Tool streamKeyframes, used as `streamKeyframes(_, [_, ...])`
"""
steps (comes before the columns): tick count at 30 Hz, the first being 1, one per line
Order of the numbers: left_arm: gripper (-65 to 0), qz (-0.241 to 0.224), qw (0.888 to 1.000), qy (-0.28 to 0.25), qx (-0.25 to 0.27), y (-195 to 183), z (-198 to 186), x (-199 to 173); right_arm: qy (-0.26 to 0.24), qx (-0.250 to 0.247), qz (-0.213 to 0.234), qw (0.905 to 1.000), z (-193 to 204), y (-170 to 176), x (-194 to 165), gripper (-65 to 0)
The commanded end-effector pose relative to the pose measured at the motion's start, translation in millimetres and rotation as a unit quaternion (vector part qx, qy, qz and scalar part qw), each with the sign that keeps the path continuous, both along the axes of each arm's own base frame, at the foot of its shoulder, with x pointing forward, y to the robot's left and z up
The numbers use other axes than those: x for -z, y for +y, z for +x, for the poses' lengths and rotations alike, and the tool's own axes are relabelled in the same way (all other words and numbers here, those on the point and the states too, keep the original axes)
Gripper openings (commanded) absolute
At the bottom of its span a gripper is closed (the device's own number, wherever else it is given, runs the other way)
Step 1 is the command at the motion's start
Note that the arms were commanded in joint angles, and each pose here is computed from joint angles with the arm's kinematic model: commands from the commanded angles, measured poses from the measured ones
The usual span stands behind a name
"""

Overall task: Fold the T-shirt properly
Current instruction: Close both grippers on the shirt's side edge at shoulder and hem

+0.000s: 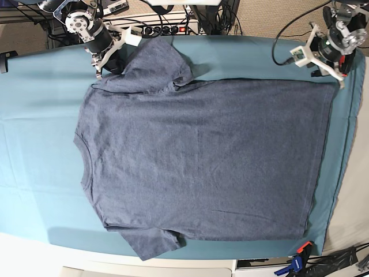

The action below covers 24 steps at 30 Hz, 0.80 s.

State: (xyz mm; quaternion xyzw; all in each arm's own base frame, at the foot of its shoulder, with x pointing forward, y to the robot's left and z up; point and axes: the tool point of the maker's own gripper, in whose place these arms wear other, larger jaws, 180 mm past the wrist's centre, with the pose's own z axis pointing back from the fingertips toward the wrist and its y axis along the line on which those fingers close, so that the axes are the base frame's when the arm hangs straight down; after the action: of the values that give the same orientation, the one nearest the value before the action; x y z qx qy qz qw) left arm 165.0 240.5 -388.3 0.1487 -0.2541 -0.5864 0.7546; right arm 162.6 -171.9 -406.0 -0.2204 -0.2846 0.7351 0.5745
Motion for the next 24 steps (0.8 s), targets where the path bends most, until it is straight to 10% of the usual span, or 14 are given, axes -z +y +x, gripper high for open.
streamKeyframes(1, [-45.1,0.009,1.0,-0.012,0.012,0,6,-2,0.029,-0.008,0.0,0.9995,-11,0,7,-65.0])
streamKeyframes(24, [-43.2,0.115,0.991,-0.031,0.057,23,24,23,0.029,-0.007,-0.001,0.9996,-10,0,7,-65.0])
